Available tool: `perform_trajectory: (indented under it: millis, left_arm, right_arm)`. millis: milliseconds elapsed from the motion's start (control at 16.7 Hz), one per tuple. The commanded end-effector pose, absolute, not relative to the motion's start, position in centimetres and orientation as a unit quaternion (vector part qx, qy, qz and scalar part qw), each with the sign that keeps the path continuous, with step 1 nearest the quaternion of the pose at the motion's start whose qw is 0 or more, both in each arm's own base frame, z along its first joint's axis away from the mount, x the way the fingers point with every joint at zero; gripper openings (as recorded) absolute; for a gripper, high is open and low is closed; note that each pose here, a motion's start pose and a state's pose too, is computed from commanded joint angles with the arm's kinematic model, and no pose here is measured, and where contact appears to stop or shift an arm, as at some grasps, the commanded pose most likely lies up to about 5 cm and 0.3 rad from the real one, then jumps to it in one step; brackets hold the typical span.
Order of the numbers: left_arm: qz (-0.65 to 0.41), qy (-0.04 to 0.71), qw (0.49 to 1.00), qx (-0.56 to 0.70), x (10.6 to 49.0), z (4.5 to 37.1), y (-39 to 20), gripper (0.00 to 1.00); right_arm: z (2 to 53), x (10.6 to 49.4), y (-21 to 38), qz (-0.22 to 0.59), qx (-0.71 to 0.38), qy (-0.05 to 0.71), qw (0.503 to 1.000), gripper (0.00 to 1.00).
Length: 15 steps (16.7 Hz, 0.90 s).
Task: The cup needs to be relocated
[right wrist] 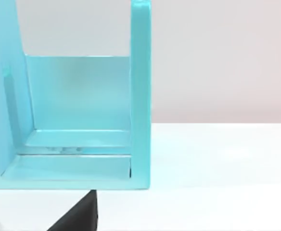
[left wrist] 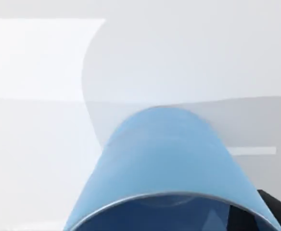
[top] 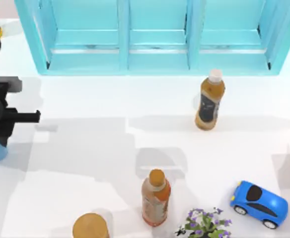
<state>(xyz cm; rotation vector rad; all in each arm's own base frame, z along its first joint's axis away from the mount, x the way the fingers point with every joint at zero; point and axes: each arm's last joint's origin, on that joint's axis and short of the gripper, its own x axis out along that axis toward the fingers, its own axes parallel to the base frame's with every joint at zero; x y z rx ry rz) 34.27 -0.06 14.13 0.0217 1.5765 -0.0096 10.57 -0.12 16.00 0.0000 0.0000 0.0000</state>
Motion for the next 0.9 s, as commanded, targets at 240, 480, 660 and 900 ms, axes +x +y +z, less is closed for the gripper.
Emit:
perform_trajectory:
  millis: [240, 480, 660, 900]
  left_arm:
    - [-0.004, 0.709, 0.705, 0.010, 34.27, 14.13, -0.06, 0.60]
    - [-0.004, 0.709, 0.705, 0.010, 34.27, 14.13, -0.06, 0.90]
    - [-0.004, 0.709, 0.705, 0.010, 34.27, 14.13, -0.06, 1.00]
    - [-0.004, 0.709, 0.705, 0.010, 34.27, 14.13, -0.06, 1.00]
  right_arm:
    - [16.00, 10.57, -0.12, 0.000, 0.000, 0.000, 1.000, 1.00]
    - [16.00, 10.57, -0.12, 0.000, 0.000, 0.000, 1.000, 1.00]
    - [16.00, 10.57, -0.12, 0.000, 0.000, 0.000, 1.000, 1.00]
    - [16.00, 10.57, -0.12, 0.000, 0.000, 0.000, 1.000, 1.00]
